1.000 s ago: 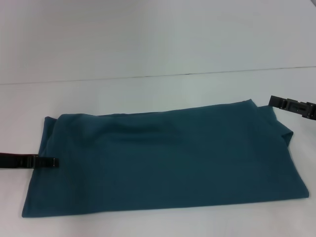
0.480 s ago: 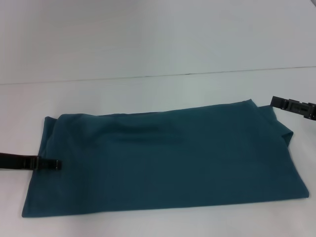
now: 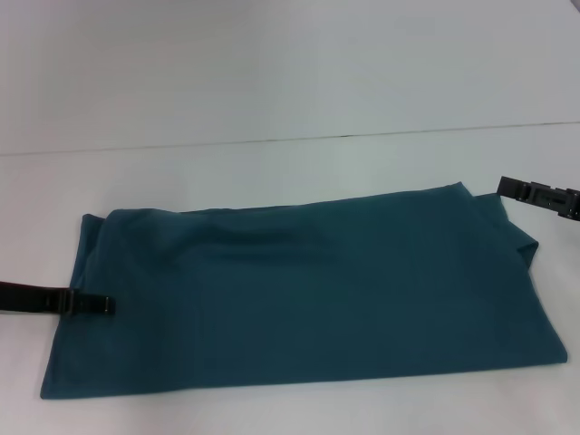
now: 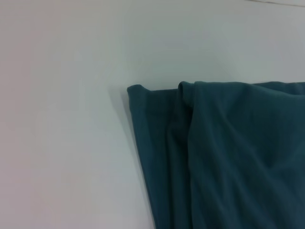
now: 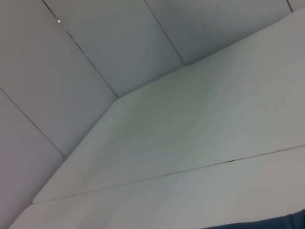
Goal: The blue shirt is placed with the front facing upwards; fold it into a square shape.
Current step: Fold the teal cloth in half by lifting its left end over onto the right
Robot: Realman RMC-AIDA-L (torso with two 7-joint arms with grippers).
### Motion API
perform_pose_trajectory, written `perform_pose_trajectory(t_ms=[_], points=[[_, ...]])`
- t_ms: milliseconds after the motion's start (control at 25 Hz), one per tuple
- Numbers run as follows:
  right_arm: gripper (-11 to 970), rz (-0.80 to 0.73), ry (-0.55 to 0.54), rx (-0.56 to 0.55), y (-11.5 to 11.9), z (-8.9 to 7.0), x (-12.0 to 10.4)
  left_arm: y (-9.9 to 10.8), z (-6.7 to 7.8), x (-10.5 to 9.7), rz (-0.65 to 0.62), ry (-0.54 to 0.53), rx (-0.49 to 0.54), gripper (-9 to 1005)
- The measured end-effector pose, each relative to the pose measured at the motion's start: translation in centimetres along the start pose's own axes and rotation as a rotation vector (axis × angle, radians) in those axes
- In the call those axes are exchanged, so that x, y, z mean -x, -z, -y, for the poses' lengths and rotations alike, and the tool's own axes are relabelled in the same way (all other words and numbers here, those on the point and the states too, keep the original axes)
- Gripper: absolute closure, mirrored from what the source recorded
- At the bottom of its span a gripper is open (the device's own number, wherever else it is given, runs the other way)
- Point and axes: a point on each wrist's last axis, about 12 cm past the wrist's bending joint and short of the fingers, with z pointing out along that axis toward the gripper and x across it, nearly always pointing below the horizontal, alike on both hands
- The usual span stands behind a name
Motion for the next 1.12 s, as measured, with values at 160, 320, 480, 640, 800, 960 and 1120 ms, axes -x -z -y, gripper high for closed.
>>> perform_pose_trajectory(t_ms=[160,320,480,640,800,960,1120], points=[[14,0.005,-0.002,0.0,0.1,0.0,0.0,-0.1,0.1,0.0,-0.002,-0.003,-0.003,120],[14,0.009,-0.003,0.001,0.1,0.0,0.0,-0.2,0.3,0.1,-0.006,-0.01,-0.01,121],[14,0.009,-0.003,0.001,0.1,0.0,0.0,-0.3,0.5,0.2,-0.014,-0.023,-0.016,121],[14,0.009,-0.004,0.001,0.1,0.0,0.0,-0.5,1.0,0.3,-0.024,-0.039,-0.029,121],[15,0.009,-0.003,0.001,0.1,0.0,0.0,-0.6,1.7,0.6,-0.03,-0.051,-0.053,122],[15,0.01,-0.003,0.001,0.1,0.0,0.0,-0.7,2.1,1.0,-0.033,-0.066,-0.066,130],[15,0.01,-0.003,0.001,0.1,0.0,0.0,-0.6,2.6,1.4,-0.033,-0.08,-0.076,146]])
